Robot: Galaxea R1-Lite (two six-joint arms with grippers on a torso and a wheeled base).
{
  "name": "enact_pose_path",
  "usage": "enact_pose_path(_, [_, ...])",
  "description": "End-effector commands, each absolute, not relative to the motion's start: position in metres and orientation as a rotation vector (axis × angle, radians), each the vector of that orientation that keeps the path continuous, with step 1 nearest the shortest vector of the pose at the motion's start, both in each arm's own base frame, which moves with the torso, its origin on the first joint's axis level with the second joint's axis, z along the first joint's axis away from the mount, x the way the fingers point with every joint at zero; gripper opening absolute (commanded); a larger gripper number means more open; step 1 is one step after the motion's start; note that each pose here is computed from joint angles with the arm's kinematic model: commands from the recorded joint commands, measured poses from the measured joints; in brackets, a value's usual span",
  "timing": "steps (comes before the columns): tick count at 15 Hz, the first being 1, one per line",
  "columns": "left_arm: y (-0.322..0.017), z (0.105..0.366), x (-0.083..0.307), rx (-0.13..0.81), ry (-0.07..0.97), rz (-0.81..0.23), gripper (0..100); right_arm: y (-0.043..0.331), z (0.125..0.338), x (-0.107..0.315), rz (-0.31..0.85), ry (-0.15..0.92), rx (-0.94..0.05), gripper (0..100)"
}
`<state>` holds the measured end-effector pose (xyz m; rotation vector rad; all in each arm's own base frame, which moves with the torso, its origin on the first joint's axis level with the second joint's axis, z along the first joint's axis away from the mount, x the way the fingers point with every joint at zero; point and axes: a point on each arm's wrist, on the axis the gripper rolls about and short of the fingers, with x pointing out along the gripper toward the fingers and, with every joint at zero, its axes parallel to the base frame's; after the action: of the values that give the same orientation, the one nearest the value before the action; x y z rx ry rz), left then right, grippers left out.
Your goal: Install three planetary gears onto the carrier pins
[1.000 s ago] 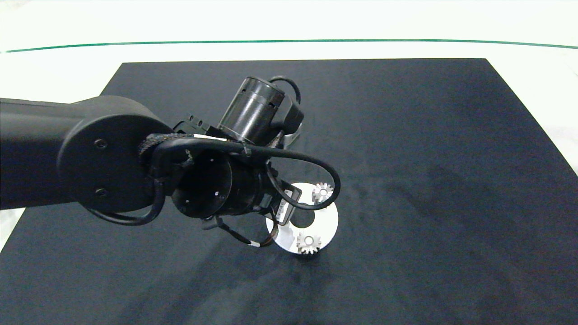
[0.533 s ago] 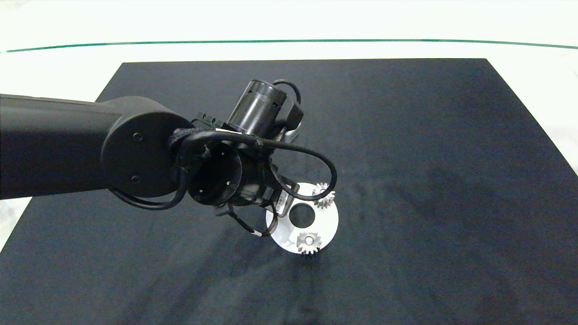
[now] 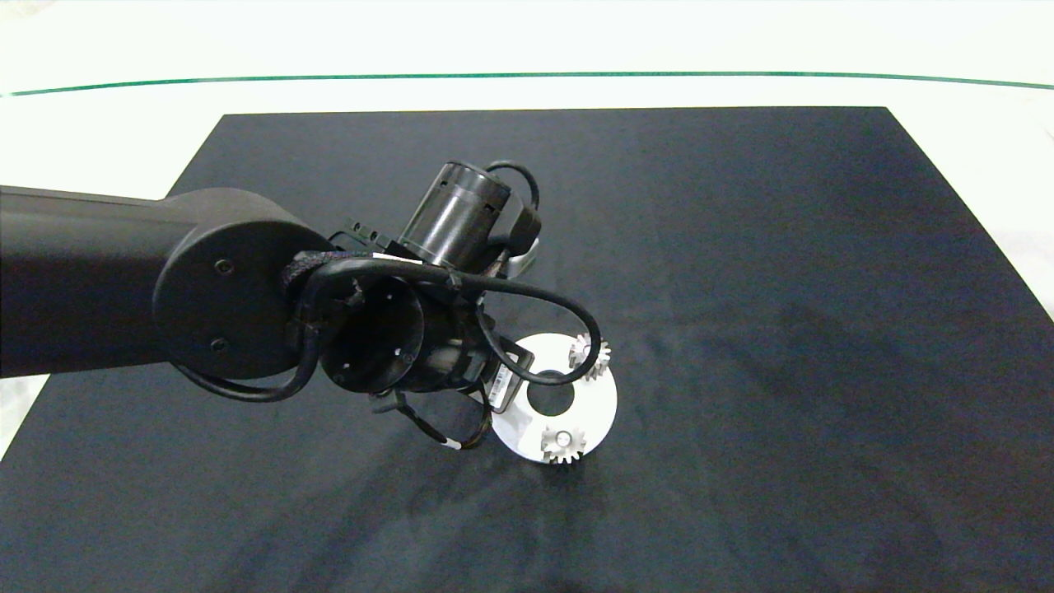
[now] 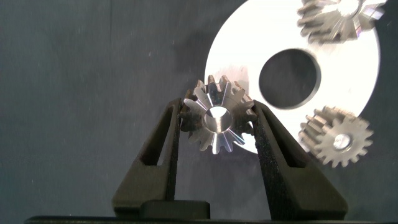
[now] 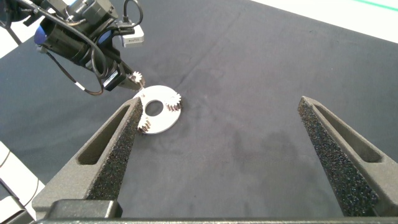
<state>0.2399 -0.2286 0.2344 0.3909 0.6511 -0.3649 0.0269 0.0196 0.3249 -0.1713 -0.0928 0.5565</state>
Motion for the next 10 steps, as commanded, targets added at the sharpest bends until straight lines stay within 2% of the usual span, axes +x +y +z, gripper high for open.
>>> enact_pose_path(1, [-0.2314,0.2345,0.2392,0.393,0.647,-0.37,0,0.0198,0.3247,0.0271,0.556,-0.091,-0.175,100])
enact_pose_path(10, [-0.2367,0.2302,0.2466,0.418,0.643,-0.375,0,0.0191,0.3248,0.0264,0.555,-0.094,-0.174,100])
